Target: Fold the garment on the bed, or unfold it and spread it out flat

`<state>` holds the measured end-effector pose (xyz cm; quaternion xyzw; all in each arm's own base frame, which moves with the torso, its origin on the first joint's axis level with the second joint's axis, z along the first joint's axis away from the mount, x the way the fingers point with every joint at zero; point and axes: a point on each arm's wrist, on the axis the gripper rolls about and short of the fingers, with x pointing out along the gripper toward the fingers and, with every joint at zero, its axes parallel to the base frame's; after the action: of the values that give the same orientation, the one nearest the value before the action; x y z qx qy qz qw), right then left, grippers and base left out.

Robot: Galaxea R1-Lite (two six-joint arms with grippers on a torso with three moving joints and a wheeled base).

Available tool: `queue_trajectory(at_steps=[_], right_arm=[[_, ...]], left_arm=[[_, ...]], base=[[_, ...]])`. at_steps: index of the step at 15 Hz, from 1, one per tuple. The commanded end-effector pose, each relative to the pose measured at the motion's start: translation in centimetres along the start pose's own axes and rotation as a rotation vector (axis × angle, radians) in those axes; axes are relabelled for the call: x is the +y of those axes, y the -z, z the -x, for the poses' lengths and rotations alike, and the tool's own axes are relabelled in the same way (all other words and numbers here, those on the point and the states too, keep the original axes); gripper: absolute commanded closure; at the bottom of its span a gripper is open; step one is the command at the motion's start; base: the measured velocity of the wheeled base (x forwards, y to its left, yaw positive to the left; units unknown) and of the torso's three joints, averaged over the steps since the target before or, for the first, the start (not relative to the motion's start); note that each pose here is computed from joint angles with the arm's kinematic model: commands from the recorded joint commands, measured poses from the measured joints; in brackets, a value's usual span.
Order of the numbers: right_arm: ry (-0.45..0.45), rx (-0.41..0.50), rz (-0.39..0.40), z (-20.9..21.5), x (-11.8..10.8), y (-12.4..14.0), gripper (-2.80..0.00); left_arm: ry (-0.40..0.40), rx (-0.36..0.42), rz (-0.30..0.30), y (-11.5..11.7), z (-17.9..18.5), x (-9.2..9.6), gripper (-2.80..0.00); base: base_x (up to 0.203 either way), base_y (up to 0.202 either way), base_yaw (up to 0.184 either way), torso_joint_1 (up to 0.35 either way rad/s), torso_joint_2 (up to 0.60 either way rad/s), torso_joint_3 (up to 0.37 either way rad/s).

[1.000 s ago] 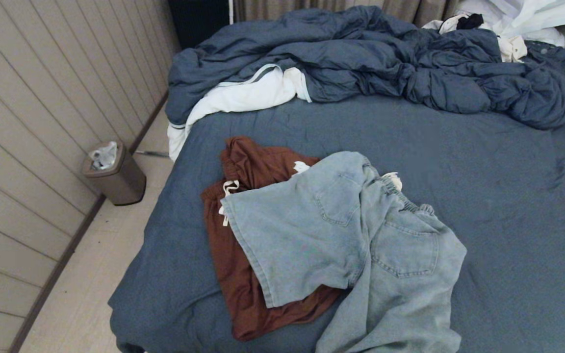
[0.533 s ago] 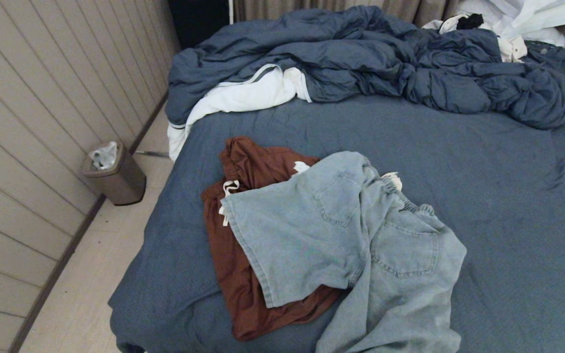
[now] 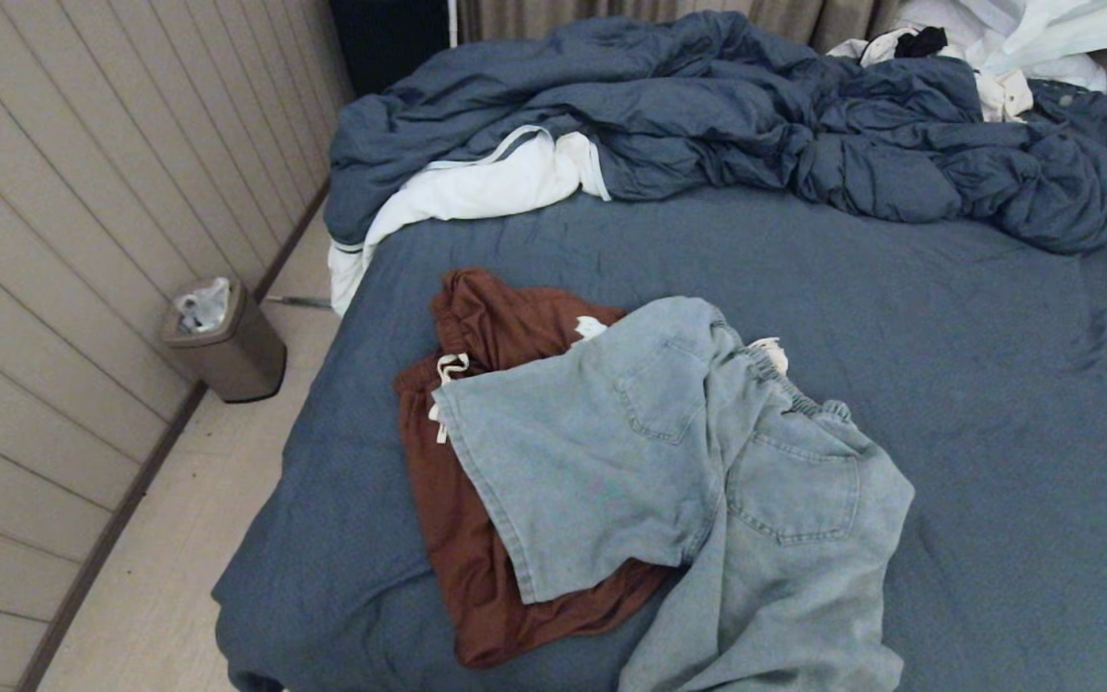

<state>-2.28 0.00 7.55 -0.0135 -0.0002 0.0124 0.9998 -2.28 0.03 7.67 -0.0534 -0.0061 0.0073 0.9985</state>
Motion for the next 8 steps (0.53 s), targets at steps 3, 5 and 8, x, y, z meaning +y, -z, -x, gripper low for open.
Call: queue_trajectory(at_steps=[3,5,8], right_arm=[[-0.001,0.000,0.001,0.00,0.00,0.00,0.00],[-0.001,0.000,0.001,0.00,0.00,0.00,0.00],[-0.001,0.000,0.001,0.00,0.00,0.00,0.00]], left_arm=[[0.000,-0.001,0.002,0.00,0.00,0.00,0.00],[0.000,-0.001,0.002,0.00,0.00,0.00,0.00],[0.000,-0.001,0.002,0.00,0.00,0.00,0.00]], base=[[0.000,0.000,0.000,0.000,0.00,0.000],[0.000,0.000,0.000,0.000,0.00,0.000],[0.000,0.000,0.000,0.000,0.00,0.000]])
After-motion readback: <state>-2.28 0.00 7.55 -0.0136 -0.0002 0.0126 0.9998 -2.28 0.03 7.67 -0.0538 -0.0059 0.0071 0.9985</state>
